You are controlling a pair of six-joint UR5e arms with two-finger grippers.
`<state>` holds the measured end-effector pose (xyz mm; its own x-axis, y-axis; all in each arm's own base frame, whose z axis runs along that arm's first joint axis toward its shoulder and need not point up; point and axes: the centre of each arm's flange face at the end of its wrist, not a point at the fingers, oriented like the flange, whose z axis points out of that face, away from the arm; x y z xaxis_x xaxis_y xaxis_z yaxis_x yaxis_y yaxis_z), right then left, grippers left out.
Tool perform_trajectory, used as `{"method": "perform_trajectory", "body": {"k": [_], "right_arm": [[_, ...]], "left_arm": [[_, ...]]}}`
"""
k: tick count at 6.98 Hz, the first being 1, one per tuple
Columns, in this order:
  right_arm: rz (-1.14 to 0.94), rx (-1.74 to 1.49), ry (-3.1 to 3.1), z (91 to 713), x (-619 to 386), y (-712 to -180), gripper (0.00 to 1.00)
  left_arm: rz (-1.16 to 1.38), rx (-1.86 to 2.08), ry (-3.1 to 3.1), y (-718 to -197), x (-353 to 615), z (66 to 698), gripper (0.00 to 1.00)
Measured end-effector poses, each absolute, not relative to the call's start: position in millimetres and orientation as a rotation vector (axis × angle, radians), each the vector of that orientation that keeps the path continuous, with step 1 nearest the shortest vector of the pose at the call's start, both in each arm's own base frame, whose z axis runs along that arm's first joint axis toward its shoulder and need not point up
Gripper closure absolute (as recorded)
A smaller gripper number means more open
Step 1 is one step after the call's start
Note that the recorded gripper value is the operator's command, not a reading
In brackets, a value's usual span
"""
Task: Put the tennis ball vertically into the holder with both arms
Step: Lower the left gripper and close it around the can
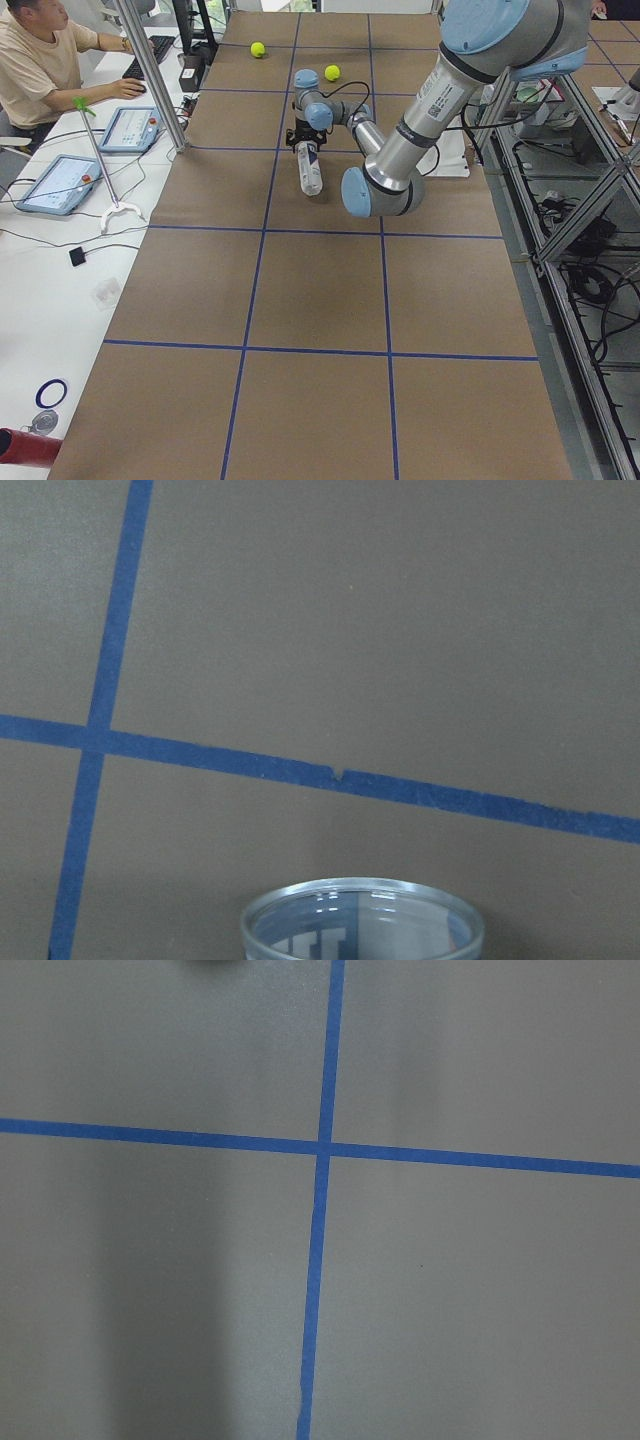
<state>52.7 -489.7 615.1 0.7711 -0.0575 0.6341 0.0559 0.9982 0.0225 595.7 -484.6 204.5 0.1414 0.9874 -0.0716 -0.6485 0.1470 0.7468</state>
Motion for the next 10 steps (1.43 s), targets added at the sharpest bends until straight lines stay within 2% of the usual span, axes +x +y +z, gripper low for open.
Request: {"method": "perform_trajectory", "body": {"k": [8,9,10], "right_arm": [[-0.060,-0.002,-0.687,617,53,-489,0.00],[-0.060,-0.002,-0.687,617,53,-489,0.00],[-0.060,-0.002,-0.687,617,53,-489,0.00]], "left_arm": [[1.278,0.639,0.685,-479,621,220,0.01],[1.271,0.647,0.692,-480,623,222,0.05],[1.268,0.652,0.695,-481,624,222,0.18]]}}
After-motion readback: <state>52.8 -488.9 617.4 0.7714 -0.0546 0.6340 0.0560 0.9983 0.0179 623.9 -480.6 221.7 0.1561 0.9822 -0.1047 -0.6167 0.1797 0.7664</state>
